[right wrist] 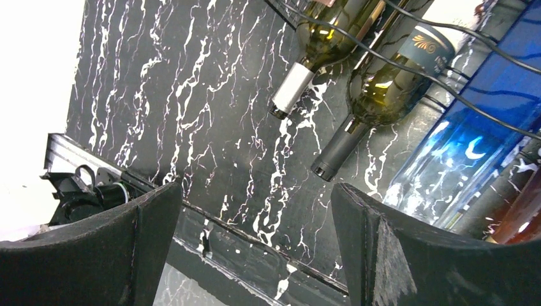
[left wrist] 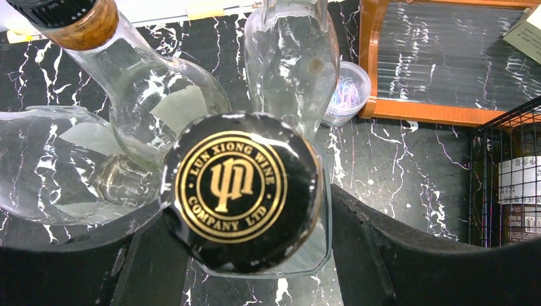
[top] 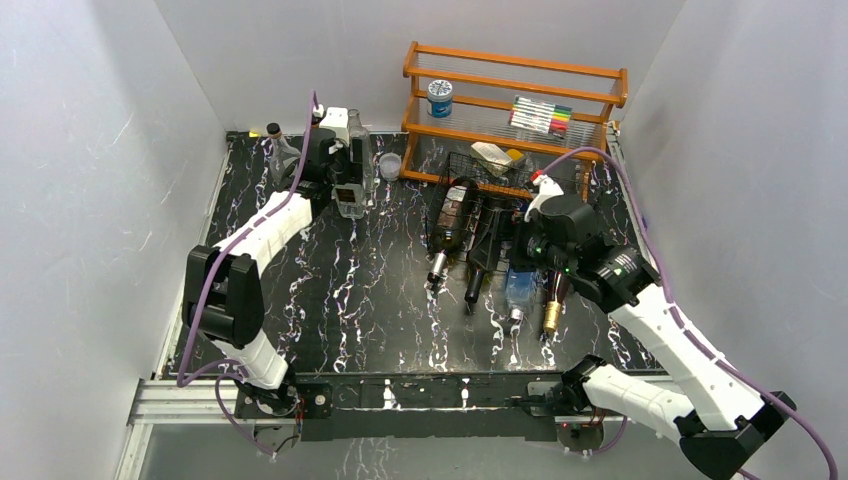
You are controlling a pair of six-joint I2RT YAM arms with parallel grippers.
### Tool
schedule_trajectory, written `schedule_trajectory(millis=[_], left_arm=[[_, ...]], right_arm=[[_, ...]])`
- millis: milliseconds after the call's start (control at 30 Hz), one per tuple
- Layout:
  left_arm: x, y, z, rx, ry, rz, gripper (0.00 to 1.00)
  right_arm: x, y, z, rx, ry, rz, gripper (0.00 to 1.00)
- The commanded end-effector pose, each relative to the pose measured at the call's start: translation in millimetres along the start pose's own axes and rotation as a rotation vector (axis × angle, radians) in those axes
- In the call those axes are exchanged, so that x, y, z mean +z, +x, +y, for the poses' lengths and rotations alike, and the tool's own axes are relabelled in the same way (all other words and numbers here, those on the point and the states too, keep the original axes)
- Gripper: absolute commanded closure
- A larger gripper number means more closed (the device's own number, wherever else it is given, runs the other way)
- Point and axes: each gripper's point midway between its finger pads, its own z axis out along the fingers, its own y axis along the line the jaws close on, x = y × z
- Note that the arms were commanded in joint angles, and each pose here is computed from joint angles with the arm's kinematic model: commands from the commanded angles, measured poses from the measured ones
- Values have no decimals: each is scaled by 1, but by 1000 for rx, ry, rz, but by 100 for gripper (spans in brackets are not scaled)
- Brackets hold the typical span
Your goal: Take the wine bottle off the wine rack
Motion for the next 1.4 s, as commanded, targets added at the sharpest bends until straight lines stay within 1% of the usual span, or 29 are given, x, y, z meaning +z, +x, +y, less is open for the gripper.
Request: schedule_trajectory(millis=[0,33,133,167,200,267,300,333,533,667,800,900,1000,1033,1167,1233,1367], left_arm=[[-12,-59,4,-30,-8,-195,87],[-12,-56,4,-25,-9,-189,77],[-15,-48,5,-16,-9,-173,41],[-17,-47,5,-18,-8,-171,31],[-18,-44,6,-21,-9,-167,24],[-24,-41,6,-27,-4,-165,14],[-26,-40,5,-29,2,-165,6],[-31,-40,5,-30,8,-170,2],[-56,-40,5,-38,29,-169,2],[-83,-39,4,-97,51,-150,2],[-111,-28,-8,-168,133,-116,2],[-129,-14,-28,-183,258,-91,2],[-146,6,-53,-233,404,-49,3],[-153,13,-62,-255,461,-26,5],[-166,45,-97,-352,569,92,9],[-170,60,-117,-336,595,138,9],[-182,87,-164,-264,672,207,6]], right_arm=[[7,-5,12,7,-60,-10,2],[9,-3,12,5,-61,0,2],[17,4,11,7,-59,41,2],[19,6,11,10,-59,53,2],[22,8,10,12,-56,64,2],[26,12,9,20,-49,84,2],[28,14,8,24,-45,92,2],[29,15,7,25,-44,97,2],[30,14,5,20,-35,87,2],[29,11,2,5,-14,81,2],[28,8,0,-15,0,72,2],[28,7,-1,-24,3,70,2],[28,6,-2,-33,6,67,2],[28,6,-2,-36,7,68,2],[27,3,-2,-46,11,59,2],[27,2,-1,-51,9,54,2],[25,2,-2,-54,12,52,2]])
